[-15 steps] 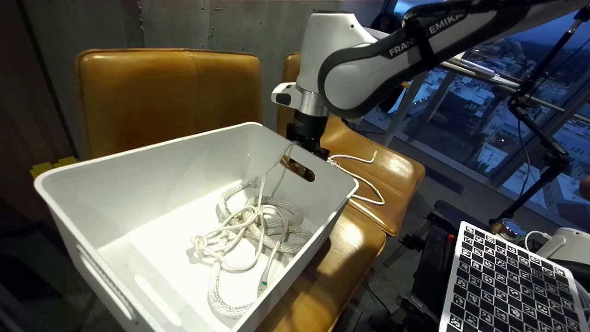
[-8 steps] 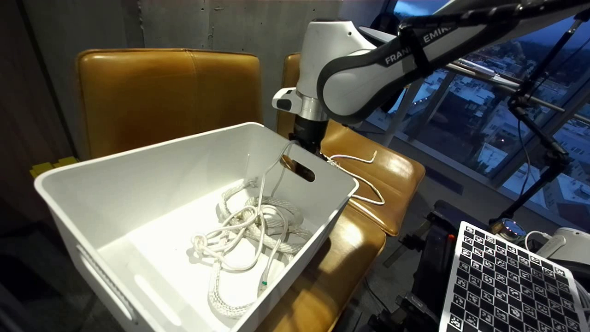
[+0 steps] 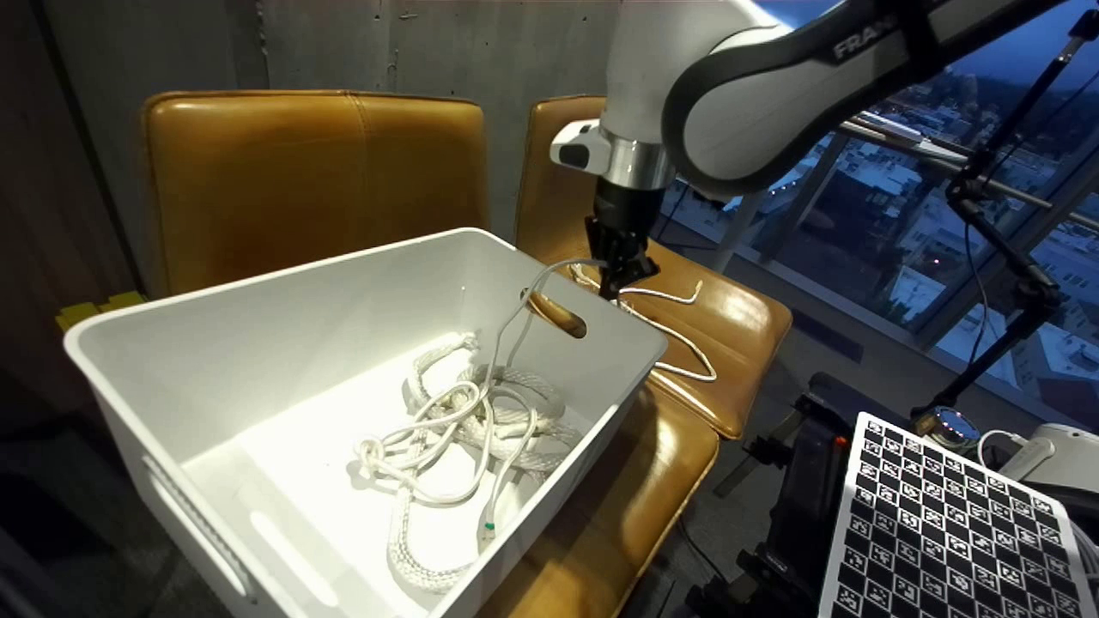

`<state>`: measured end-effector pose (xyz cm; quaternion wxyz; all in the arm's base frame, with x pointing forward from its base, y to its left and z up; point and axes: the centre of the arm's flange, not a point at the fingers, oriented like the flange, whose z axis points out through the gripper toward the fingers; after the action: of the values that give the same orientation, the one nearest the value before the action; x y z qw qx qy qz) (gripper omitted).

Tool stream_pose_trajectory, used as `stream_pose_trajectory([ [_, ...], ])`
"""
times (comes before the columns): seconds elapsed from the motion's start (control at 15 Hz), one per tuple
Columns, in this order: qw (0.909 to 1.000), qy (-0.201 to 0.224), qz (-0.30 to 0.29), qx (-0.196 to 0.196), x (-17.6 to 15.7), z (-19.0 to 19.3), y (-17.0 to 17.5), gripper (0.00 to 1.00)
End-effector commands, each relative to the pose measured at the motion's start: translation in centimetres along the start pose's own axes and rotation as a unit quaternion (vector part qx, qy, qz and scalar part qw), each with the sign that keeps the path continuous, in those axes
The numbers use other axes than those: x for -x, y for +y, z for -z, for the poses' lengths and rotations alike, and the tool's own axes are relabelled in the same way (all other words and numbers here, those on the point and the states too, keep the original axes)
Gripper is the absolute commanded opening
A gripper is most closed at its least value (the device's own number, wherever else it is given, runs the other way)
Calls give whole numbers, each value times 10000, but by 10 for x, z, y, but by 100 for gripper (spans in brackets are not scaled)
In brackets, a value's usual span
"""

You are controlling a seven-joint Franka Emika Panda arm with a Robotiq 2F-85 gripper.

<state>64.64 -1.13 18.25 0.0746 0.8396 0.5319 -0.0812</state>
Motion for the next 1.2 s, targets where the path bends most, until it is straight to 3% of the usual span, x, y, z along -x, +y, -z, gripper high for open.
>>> stream_pose_trajectory([
  [0.0,9973,-136,-342,631,20,83,-41,1],
  [0.47,9798,672,-848,1683,-18,254,-92,1],
  [0.67,9723,1269,-1139,1599,-65,304,-147,1],
  [0.8,9664,1615,-1503,1316,-88,305,-173,1],
  [0.93,9583,1848,-1867,1125,-101,282,-192,1],
  [1.13,9479,1890,-2358,1003,-104,231,-189,1],
])
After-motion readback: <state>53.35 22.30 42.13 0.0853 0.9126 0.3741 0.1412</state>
